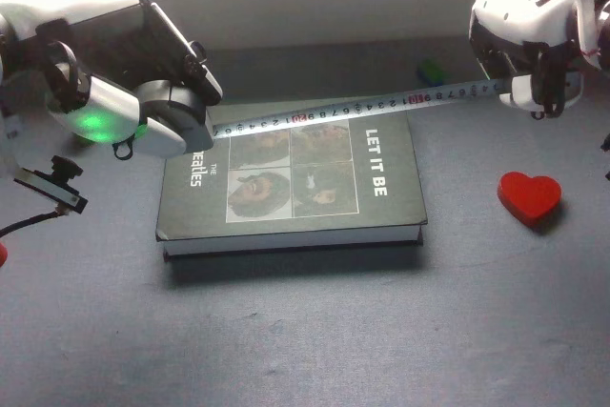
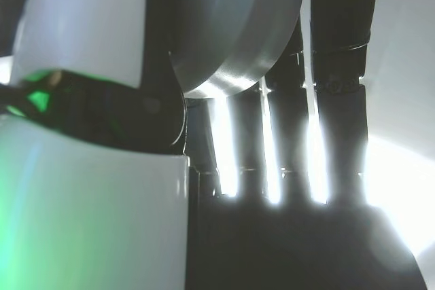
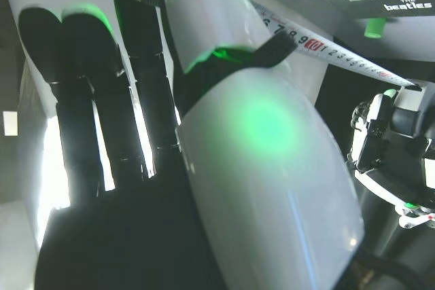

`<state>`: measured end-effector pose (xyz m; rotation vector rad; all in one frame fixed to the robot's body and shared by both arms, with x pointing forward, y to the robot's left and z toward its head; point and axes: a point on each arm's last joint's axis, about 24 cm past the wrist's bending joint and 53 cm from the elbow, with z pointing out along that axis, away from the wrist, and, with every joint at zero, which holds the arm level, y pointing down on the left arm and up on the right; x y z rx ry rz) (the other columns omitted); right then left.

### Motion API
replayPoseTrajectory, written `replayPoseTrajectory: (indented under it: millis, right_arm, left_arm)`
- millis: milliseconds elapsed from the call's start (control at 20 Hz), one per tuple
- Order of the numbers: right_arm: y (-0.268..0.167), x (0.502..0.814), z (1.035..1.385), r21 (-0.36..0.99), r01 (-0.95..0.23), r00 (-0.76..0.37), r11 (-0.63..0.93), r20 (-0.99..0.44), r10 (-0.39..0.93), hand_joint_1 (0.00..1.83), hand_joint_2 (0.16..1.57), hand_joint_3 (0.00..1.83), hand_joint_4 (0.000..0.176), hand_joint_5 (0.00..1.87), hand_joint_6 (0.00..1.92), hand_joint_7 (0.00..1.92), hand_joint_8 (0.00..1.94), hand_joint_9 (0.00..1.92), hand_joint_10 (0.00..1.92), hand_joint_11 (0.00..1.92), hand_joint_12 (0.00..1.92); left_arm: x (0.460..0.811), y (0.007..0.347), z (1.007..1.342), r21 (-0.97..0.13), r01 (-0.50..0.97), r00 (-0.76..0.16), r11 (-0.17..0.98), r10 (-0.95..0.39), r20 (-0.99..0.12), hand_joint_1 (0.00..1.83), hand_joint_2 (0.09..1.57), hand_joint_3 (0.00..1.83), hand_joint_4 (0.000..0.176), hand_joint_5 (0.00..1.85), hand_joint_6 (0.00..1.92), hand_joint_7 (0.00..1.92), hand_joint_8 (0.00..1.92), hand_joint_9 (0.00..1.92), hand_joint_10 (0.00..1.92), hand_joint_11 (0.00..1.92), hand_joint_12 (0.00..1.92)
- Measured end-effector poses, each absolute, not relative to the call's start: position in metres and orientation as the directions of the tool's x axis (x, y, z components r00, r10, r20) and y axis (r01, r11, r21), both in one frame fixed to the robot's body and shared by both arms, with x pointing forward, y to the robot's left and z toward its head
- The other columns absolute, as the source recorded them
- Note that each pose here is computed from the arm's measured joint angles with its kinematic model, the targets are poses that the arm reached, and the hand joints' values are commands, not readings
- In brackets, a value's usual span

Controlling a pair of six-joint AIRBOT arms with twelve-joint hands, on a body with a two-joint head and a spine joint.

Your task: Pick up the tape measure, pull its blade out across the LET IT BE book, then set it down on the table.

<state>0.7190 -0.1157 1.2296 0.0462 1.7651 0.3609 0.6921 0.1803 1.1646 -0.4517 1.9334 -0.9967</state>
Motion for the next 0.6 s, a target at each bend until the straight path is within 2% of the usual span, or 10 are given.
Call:
replayPoseTrajectory:
  millis: [50, 100, 150, 200, 350, 400, 450, 500, 550, 600]
  right_arm:
    - [-0.116, 0.719, 1.23, 0.265, -0.162, -0.228, 0.95, -0.947, 0.226, 1.06, 1.21, 0.0, 0.0, 0.79, 1.27, 0.78, 0.64, 0.79, 0.55, 0.55, 1.21]
    - [-0.117, 0.719, 1.23, 0.262, -0.162, -0.226, 0.952, -0.948, 0.222, 0.9, 1.17, 0.0, 0.0, 0.67, 0.65, 0.72, 0.31, 0.68, 0.37, 0.4, 1.14]
    - [-0.119, 0.72, 1.23, 0.249, -0.155, -0.221, 0.956, -0.952, 0.212, 0.9, 1.17, 0.0, 0.0, 0.67, 0.65, 0.72, 0.31, 0.68, 0.37, 0.4, 1.14]
    - [-0.128, 0.723, 1.23, 0.239, -0.131, -0.213, 0.962, -0.955, 0.208, 0.72, 1.09, 0.0, 0.0, 0.59, 0.11, 0.6, 0.02, 0.54, 0.08, 0.18, 1.06]
    - [-0.149, 0.728, 1.234, 0.214, -0.076, -0.185, 0.974, -0.963, 0.197, 0.7, 1.09, 0.0, 0.0, 0.59, 0.04, 0.59, 0.01, 0.55, 0.04, 0.16, 1.05]
    - [-0.15, 0.728, 1.234, 0.213, -0.073, -0.184, 0.974, -0.963, 0.197, 0.64, 1.02, 0.0, 0.0, 0.5, 0.01, 0.52, 0.0, 0.49, 0.01, 0.09, 1.02]
    - [-0.145, 0.726, 1.233, 0.218, -0.084, -0.191, 0.972, -0.961, 0.199, 0.56, 1.0, 0.0, 0.0, 0.28, 0.0, 0.32, 0.0, 0.3, 0.0, 0.02, 0.83]
    - [-0.142, 0.724, 1.232, 0.221, -0.091, -0.196, 0.971, -0.96, 0.2, 0.49, 0.99, 0.0, 0.0, 0.19, 0.0, 0.22, 0.0, 0.21, 0.0, 0.0, 0.68]
    - [-0.139, 0.723, 1.232, 0.222, -0.099, -0.199, 0.97, -0.96, 0.199, 0.36, 0.99, 0.0, 0.0, 0.11, 0.0, 0.12, 0.0, 0.11, 0.0, 0.0, 0.48]
    - [-0.136, 0.722, 1.232, 0.218, -0.107, -0.199, 0.97, -0.961, 0.194, 0.13, 0.96, 0.0, 0.0, 0.01, 0.0, 0.01, 0.0, 0.01, 0.0, 0.0, 0.19]
  left_arm:
    - [0.692, 0.179, 1.165, -0.79, 0.074, -0.54, 0.609, -0.641, -0.545, 1.4, 1.04, 0.0, 0.0, 1.33, 0.02, 1.09, 0.81, 1.06, 1.12, 1.19, 0.86]
    - [0.691, 0.179, 1.164, -0.789, 0.075, -0.542, 0.61, -0.639, -0.546, 1.4, 1.04, 0.0, 0.0, 1.34, 0.02, 1.09, 0.82, 1.05, 1.13, 1.19, 0.87]
    - [0.691, 0.178, 1.164, -0.781, 0.08, -0.543, 0.619, -0.63, -0.555, 1.4, 1.04, 0.0, 0.0, 1.34, 0.02, 1.09, 0.82, 1.05, 1.13, 1.19, 0.87]
    - [0.691, 0.183, 1.163, -0.771, 0.079, -0.541, 0.632, -0.622, -0.566, 1.4, 1.05, 0.0, 0.0, 1.34, 0.02, 1.06, 0.86, 1.05, 1.14, 1.18, 0.86]
    - [0.692, 0.192, 1.161, -0.757, 0.069, -0.537, 0.65, -0.615, -0.577, 1.4, 1.05, 0.0, 0.0, 1.34, 0.02, 1.06, 0.86, 1.05, 1.14, 1.18, 0.86]
    - [0.692, 0.192, 1.161, -0.757, 0.069, -0.537, 0.65, -0.615, -0.577, 1.4, 1.05, 0.0, 0.0, 1.34, 0.02, 1.06, 0.86, 1.05, 1.14, 1.18, 0.86]
    - [0.691, 0.191, 1.16, -0.758, 0.067, -0.54, 0.649, -0.615, -0.574, 1.4, 1.05, 0.0, 0.0, 1.34, 0.02, 1.06, 0.86, 1.05, 1.14, 1.19, 0.87]
    - [0.69, 0.191, 1.157, -0.757, 0.065, -0.542, 0.65, -0.614, -0.574, 1.4, 1.05, 0.0, 0.0, 1.34, 0.02, 1.06, 0.86, 1.05, 1.14, 1.18, 0.87]
    - [0.69, 0.192, 1.154, -0.757, 0.058, -0.544, 0.651, -0.615, -0.571, 1.4, 1.05, 0.0, 0.0, 1.34, 0.02, 1.07, 0.86, 1.05, 1.15, 1.18, 0.87]
    - [0.69, 0.196, 1.15, -0.753, 0.049, -0.544, 0.656, -0.615, -0.571, 1.4, 1.05, 0.0, 0.0, 1.34, 0.02, 1.07, 0.86, 1.04, 1.15, 1.18, 0.87]
